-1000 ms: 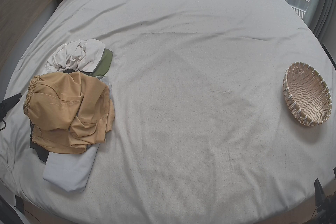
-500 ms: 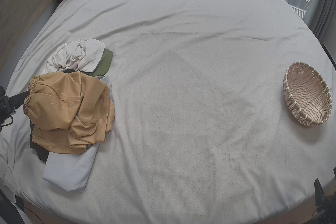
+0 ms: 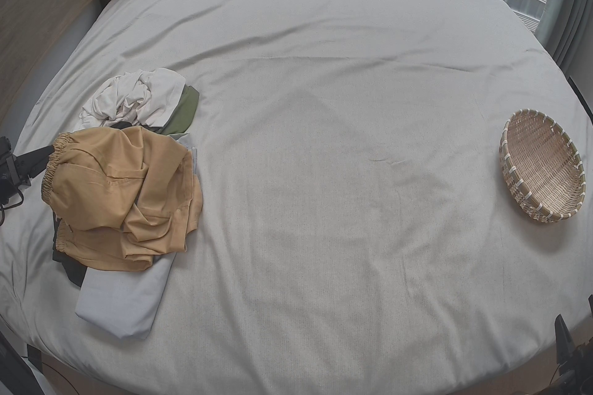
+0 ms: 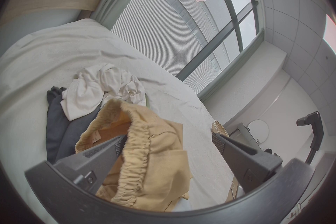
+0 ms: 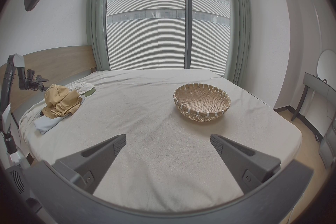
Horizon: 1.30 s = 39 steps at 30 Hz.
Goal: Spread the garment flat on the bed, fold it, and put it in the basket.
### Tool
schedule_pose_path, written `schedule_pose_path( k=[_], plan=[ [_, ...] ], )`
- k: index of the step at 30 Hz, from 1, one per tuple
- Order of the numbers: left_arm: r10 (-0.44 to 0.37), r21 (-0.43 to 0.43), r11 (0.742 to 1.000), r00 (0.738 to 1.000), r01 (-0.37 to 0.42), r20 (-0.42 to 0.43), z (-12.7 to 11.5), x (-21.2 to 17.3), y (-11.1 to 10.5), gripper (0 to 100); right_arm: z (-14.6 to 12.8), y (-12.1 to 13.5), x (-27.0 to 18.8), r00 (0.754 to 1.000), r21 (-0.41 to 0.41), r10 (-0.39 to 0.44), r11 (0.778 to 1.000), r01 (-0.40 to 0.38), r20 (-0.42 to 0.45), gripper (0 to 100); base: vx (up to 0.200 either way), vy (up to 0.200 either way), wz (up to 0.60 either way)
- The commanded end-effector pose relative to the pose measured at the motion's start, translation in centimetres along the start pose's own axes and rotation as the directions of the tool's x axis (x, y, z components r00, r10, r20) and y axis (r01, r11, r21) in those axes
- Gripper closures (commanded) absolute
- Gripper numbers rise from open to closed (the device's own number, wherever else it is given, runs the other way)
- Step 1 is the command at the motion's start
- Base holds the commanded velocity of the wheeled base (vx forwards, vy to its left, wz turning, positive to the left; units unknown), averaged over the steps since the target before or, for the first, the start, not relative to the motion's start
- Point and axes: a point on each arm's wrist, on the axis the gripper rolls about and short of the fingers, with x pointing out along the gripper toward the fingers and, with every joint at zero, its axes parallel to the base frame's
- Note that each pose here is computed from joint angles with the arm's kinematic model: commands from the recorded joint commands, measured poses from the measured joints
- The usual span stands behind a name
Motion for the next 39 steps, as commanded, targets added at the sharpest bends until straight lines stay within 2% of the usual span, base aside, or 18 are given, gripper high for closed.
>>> schedule_pose_path(
  k=[1,10,18,34,35,39],
  plan=[
    [-0.043,0.006,0.999,0.999,0.043,-0.012,-0.2,1.3,-1.2,0,-0.5,0.0,0.1,1.0,0.0,-0.001,1.0,0.001,-0.009,0,0.0,0.0,0.0],
    [-0.113,0.049,0.992,0.993,0.114,-0.02,-2.0,4.1,-2.1,0,-0.5,0.0,0.1,1.0,0.001,-0.001,1.0,0.001,-0.009,0,0.0,0.0,0.0],
    [-0.107,0.088,0.99,0.994,0.106,0.006,-1.6,4.9,-1.8,0,-0.5,0.0,0.1,1.0,0.001,-0.001,1.0,0.001,-0.009,0,0.0,0.0,0.0],
    [-0.081,0.069,0.994,0.997,0.08,0.013,-2.0,4.1,-1.1,0,-0.5,0.0,0.1,1.0,0.0,0.001,1.0,-0.001,-0.009,0,0.0,0.0,0.0],
    [-0.081,0.07,0.994,0.997,0.08,0.013,-2.0,4.1,-1.1,100,-0.5,0.0,0.1,1.0,0.0,0.001,1.0,-0.001,-0.009,0,0.0,0.0,0.0],
    [-0.081,0.067,0.995,0.997,0.08,0.012,-2.1,4.1,-1.1,100,-0.5,0.0,0.1,1.0,0.0,0.001,1.0,-0.001,-0.009,0,0.0,0.0,0.0]
  ],
)
